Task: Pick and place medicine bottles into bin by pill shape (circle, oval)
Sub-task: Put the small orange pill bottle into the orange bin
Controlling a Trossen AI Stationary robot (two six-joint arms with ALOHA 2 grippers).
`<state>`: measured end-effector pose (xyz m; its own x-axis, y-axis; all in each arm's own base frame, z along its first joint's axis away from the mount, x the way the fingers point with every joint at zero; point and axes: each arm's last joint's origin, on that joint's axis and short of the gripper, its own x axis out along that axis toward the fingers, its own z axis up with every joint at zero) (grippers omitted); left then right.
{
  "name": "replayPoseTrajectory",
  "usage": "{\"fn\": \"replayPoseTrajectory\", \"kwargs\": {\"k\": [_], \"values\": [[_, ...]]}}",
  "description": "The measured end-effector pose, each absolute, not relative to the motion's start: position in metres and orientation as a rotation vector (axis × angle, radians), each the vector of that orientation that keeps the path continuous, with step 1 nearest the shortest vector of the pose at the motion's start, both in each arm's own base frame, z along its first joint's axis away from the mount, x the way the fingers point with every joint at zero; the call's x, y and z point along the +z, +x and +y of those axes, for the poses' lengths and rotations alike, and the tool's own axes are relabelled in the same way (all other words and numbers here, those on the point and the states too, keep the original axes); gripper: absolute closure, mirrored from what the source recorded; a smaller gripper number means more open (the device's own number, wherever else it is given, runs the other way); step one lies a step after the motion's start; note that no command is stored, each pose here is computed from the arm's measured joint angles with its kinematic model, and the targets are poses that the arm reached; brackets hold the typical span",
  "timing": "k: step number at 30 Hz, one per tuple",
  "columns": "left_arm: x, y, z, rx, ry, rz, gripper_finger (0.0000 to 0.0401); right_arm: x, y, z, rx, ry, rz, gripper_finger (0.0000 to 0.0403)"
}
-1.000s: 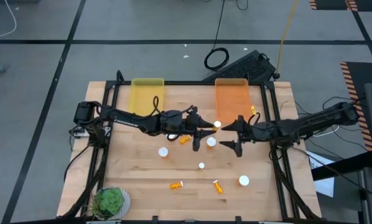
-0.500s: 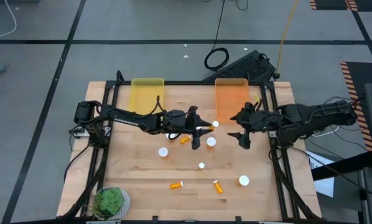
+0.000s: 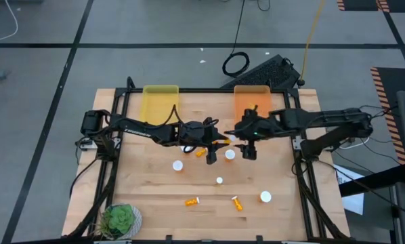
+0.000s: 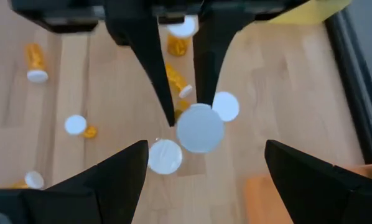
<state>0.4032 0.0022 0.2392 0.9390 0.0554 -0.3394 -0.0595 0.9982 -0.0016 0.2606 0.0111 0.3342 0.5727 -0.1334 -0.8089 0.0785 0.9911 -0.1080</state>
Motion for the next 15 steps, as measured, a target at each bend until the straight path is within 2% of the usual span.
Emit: {"fn": "replayPoseTrajectory", "kwargs": {"k": [11,15], "values": [[0.234,0.401,0.002,0.055,0.009,0.399,0.0293,0.326,0.276,0.004,-0.072,-0.043,0.951,0.0089],[0.235,0.402,0.002,0.055,0.009,0.392,0.0293,0.326,0.277,0.004,-0.052,-0.032,0.936,0.0102]]}}
